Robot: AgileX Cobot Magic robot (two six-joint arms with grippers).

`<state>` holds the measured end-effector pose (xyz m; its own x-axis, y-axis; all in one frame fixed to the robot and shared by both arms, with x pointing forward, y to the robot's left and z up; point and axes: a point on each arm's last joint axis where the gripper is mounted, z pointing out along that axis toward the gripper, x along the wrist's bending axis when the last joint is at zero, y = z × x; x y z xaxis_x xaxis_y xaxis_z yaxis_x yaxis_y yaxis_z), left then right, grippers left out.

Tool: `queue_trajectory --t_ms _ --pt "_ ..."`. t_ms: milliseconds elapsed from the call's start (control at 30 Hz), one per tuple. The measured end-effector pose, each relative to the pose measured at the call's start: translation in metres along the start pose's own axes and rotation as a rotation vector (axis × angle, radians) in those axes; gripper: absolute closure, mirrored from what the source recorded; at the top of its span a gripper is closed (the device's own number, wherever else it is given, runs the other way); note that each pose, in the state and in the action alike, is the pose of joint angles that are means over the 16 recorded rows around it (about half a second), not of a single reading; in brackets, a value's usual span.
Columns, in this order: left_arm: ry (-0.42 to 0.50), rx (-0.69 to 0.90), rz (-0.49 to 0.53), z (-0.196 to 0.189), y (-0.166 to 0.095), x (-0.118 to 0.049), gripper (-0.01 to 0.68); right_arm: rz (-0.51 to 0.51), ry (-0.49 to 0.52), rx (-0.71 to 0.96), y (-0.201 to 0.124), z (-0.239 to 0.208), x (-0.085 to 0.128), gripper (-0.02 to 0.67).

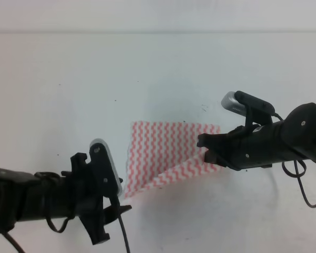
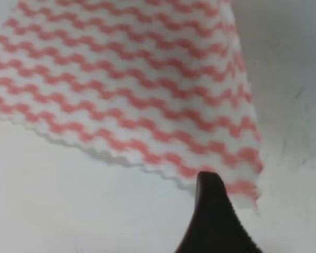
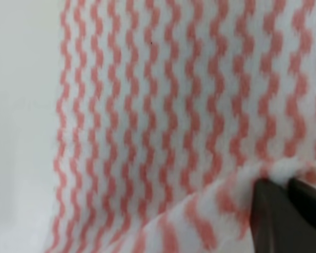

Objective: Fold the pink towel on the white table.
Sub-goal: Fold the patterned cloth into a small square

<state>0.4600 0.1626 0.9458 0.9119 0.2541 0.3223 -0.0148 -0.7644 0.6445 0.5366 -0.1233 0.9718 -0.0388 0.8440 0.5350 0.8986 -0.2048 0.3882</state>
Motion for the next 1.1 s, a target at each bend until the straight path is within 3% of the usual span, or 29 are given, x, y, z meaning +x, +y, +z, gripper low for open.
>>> queue_trajectory --t_ms 400,833,1100 --pt "0.022 0.053 0.051 0.014 -0.011 0.003 0.268 -0.011 -0.005 0.0 0.0 0.002 -0.001 0.665" --pt "-0.023 0.069 0.085 0.032 -0.018 0.003 0.269 -0.016 -0.01 -0.001 0.0 0.004 -0.002 0.665" --pt "-0.012 0.095 0.092 0.036 -0.02 0.008 0.305 -0.02 -0.007 -0.002 0.0 0.003 -0.002 0.665"
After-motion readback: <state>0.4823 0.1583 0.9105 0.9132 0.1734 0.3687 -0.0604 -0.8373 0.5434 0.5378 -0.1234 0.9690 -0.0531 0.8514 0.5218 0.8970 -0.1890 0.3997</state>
